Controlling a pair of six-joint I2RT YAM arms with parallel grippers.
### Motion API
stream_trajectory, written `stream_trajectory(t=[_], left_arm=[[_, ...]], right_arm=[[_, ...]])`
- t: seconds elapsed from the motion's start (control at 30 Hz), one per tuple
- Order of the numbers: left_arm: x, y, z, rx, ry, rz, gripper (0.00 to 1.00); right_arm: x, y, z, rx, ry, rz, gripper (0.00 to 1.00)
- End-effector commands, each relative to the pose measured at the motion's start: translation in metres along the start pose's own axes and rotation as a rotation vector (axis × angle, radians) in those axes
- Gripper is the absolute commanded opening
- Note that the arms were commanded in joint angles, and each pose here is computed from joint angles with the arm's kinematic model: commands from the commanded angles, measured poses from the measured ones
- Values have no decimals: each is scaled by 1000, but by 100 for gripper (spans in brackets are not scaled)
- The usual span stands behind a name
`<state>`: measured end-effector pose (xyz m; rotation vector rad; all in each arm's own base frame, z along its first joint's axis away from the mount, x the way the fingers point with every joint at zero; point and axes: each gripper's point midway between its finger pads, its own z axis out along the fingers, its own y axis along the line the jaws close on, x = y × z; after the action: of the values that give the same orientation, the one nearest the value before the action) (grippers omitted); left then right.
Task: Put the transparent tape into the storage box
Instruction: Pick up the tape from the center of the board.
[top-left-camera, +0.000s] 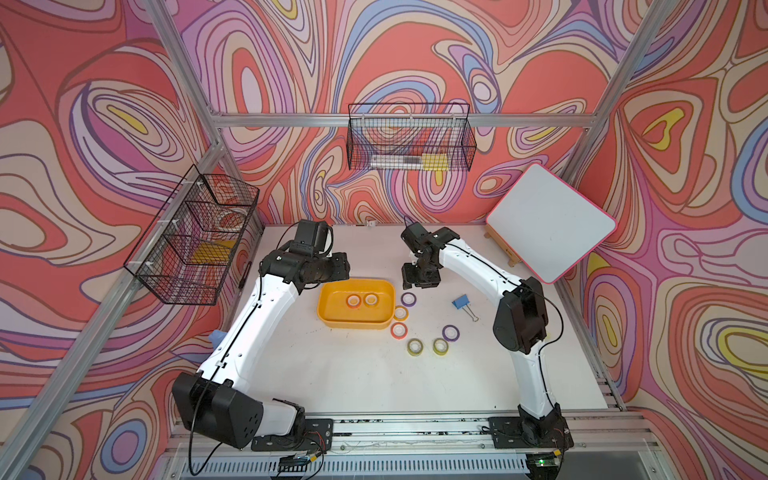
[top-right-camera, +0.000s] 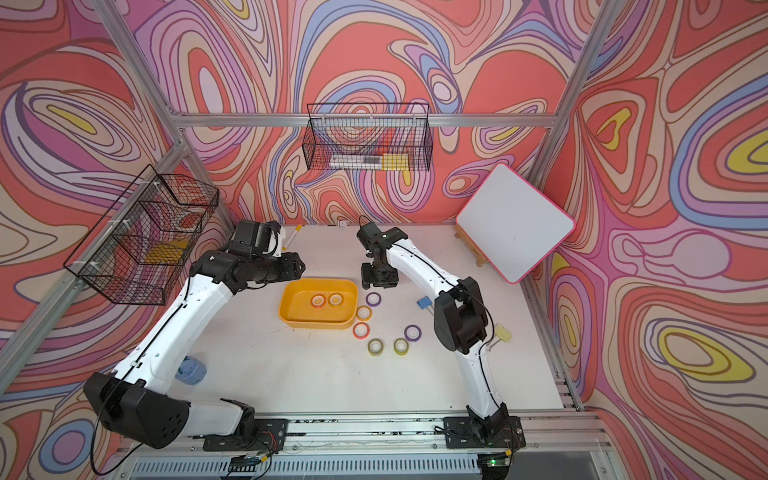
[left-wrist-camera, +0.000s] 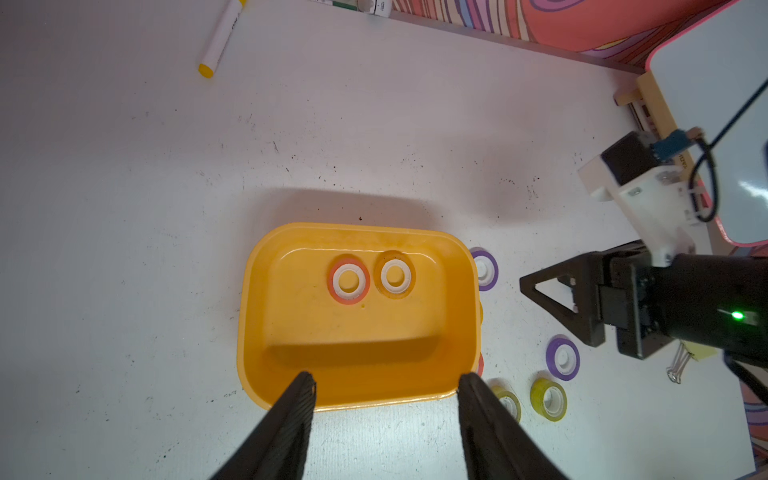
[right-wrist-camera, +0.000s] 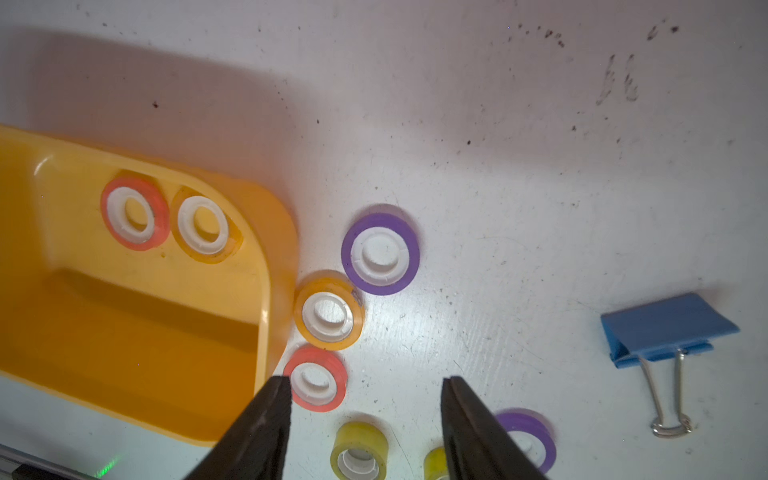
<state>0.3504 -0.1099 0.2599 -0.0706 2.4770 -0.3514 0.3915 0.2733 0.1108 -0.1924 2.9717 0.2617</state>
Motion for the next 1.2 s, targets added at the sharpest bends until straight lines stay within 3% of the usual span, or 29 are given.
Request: stream_trajectory(t=[0.0,0.37,0.67,1.17], left_arm=[[3,1,-4,-15,29,-11,60],[6,2,-11,-18,38,-32,60],[7,1,-10,-15,41,-24,60],[12,3,-9,-17,49,-15,60]], right_arm=[[-5,-3,14,8,29,53,62],[-14,-17,43,5,66,178,63],[-14,-16,54,9,93,192,62],[3,-29,65,63,145,201,53]])
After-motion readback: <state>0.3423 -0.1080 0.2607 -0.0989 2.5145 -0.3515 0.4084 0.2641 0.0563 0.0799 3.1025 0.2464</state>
